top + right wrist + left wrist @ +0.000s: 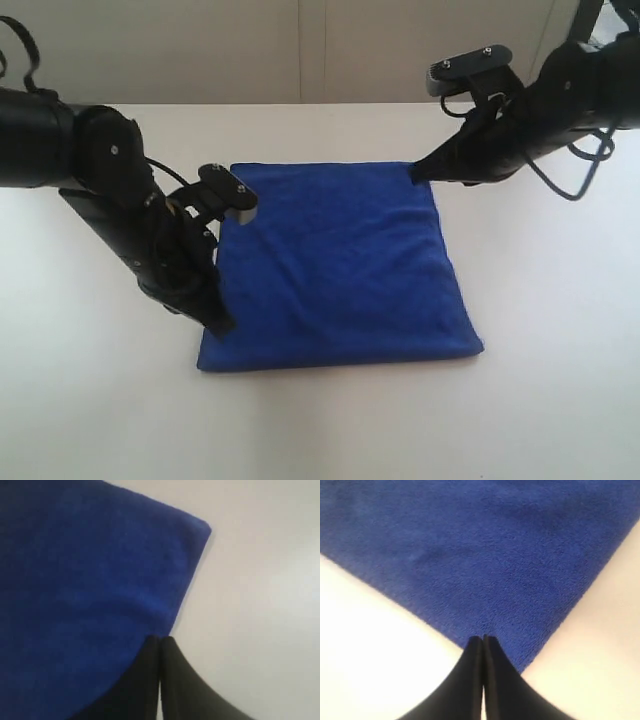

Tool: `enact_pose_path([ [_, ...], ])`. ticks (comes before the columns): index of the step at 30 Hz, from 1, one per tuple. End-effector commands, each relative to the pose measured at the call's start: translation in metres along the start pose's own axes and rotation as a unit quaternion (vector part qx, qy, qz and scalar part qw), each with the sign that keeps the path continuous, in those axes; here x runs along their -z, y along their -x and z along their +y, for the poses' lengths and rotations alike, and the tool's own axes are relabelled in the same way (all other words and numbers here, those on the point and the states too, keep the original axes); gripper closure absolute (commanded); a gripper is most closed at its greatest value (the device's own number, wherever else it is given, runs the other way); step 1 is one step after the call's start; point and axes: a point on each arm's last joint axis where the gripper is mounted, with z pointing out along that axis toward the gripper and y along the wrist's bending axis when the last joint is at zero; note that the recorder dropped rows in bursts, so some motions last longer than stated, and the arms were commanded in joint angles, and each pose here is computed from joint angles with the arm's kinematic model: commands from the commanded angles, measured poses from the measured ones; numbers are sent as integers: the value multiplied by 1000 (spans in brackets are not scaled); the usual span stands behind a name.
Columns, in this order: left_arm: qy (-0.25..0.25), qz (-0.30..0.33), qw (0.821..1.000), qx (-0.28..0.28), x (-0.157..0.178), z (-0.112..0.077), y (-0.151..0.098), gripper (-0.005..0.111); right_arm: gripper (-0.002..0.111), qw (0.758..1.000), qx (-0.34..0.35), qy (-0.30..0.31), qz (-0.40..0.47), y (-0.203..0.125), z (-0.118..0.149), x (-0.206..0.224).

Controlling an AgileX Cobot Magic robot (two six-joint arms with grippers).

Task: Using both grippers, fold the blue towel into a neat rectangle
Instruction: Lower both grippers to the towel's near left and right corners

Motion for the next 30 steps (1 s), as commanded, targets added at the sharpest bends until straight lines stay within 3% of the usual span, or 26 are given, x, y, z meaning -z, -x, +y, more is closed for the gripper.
enact_pose_path([
  [1,-2,17,999,27,17,10,-12,107,108,1000,24,-3,10,-21,0,24],
  [6,-8,32,999,42,28,19,-21,107,108,997,75,0,14,-37,4,50],
  [14,3,5,1000,-7,49,15,-21,107,108,973,229,23,4,-41,24,88],
  [18,-5,9,998,-58,52,11,-22,107,108,945,322,50,17,-44,39,94],
  [25,-29,3,984,-177,47,-3,-16,107,108,934,340,85,68,-54,47,84],
  [30,-44,-12,972,-229,43,-5,-13,107,94,910,392,100,87,-59,47,68],
])
